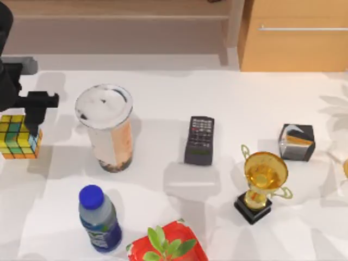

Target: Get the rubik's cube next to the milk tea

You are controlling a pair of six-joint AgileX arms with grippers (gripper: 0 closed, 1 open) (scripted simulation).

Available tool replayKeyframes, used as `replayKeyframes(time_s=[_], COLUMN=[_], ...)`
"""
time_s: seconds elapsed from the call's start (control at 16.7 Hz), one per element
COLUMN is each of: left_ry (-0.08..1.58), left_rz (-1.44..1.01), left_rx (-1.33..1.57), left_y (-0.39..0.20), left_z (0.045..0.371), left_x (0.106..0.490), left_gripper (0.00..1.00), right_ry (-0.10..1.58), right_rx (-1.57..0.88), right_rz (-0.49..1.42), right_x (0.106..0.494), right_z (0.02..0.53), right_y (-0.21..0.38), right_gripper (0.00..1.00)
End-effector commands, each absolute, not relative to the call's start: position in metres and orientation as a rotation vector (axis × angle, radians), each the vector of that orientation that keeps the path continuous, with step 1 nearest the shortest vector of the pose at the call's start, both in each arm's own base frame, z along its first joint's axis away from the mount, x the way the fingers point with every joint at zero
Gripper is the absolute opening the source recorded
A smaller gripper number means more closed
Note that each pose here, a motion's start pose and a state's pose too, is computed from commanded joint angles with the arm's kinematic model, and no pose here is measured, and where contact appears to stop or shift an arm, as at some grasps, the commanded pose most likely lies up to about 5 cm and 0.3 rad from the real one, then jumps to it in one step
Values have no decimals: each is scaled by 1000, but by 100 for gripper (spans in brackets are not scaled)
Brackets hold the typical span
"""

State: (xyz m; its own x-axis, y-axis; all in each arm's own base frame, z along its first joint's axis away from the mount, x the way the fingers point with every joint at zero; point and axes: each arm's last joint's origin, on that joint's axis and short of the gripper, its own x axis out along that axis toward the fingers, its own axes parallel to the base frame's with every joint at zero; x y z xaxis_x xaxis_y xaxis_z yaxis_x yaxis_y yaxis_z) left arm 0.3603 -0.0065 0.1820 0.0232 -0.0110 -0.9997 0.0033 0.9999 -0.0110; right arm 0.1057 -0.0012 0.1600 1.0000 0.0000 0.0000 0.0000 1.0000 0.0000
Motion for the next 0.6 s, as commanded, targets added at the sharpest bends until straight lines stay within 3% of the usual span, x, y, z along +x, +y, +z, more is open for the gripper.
replayKeyframes(time_s=[0.6], left_ry=[1565], left_rz=[-27], left_rx=[1], left_y=[-13], left_z=[164], left_x=[361], left_gripper=[0], right_ry=[0], right_rx=[0], right_rz=[0], right_x=[106], right_z=[160], right_y=[-1], right_gripper=[100])
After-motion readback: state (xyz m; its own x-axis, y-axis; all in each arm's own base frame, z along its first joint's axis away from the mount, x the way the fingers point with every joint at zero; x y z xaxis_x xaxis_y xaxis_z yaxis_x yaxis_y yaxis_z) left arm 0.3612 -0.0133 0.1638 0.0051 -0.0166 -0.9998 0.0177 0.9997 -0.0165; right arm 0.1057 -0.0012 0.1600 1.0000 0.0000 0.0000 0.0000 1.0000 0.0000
